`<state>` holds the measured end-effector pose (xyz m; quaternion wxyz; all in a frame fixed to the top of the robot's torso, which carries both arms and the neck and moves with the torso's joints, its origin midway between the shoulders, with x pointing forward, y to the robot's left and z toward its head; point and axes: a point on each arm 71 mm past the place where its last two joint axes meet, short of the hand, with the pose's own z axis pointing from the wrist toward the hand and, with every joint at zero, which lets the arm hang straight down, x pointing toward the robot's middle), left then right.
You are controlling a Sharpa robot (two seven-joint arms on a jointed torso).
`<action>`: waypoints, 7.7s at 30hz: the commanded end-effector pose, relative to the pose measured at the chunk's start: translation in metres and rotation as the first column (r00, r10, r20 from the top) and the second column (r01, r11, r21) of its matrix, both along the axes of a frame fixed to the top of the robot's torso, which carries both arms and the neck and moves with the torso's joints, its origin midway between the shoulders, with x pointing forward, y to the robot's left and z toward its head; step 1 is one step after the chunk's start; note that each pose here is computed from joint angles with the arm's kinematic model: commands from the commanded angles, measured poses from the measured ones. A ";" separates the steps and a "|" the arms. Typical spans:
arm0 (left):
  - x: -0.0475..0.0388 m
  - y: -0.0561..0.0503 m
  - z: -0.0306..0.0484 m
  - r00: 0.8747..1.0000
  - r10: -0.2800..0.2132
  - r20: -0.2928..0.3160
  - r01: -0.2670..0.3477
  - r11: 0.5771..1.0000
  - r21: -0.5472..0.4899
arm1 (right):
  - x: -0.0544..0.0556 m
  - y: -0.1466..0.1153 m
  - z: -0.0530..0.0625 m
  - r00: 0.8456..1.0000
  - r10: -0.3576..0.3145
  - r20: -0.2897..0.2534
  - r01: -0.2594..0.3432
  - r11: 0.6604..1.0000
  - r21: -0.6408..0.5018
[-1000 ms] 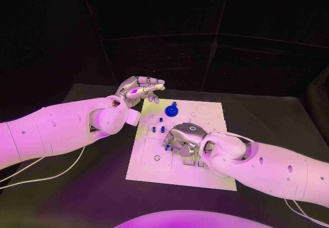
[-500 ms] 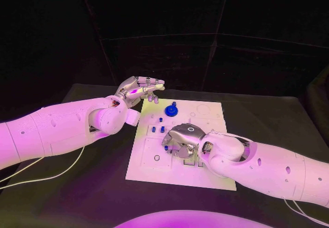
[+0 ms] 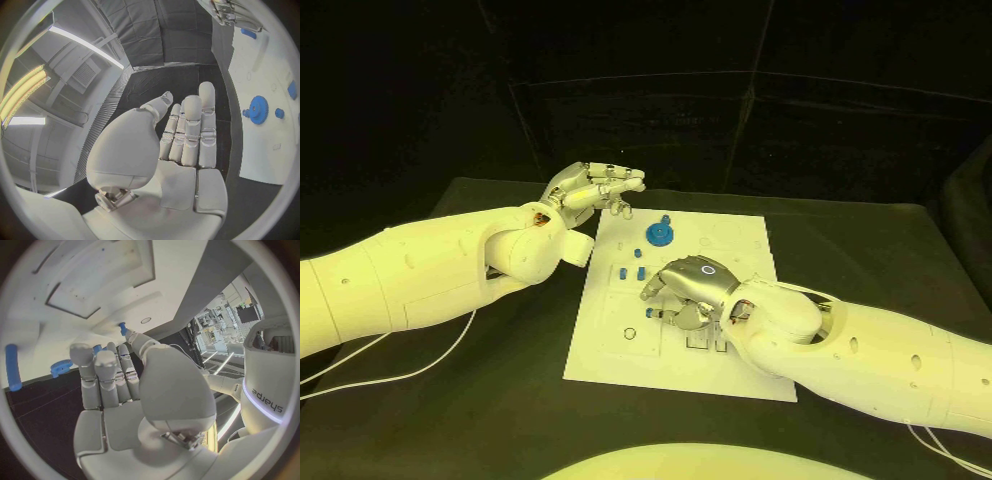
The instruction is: Assemble the parts on the task board
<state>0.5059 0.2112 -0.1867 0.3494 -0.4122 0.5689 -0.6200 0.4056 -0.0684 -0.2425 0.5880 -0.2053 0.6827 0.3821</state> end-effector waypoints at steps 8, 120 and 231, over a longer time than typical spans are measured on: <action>-0.0007 0.002 0.0011 1.000 -0.010 -0.002 0.010 1.000 -0.008 | 0.005 -0.051 0.021 0.992 -0.126 -0.018 0.127 0.992 0.029; -0.0007 -0.003 -0.0022 0.999 -0.037 -0.016 0.037 0.999 -0.012 | -0.014 0.026 0.014 0.986 0.099 -0.137 -0.102 0.995 -0.012; -0.0045 0.009 -0.0089 0.998 -0.037 -0.045 0.037 0.999 0.005 | -0.017 -0.146 0.003 0.759 -0.568 -0.317 0.514 0.822 -0.244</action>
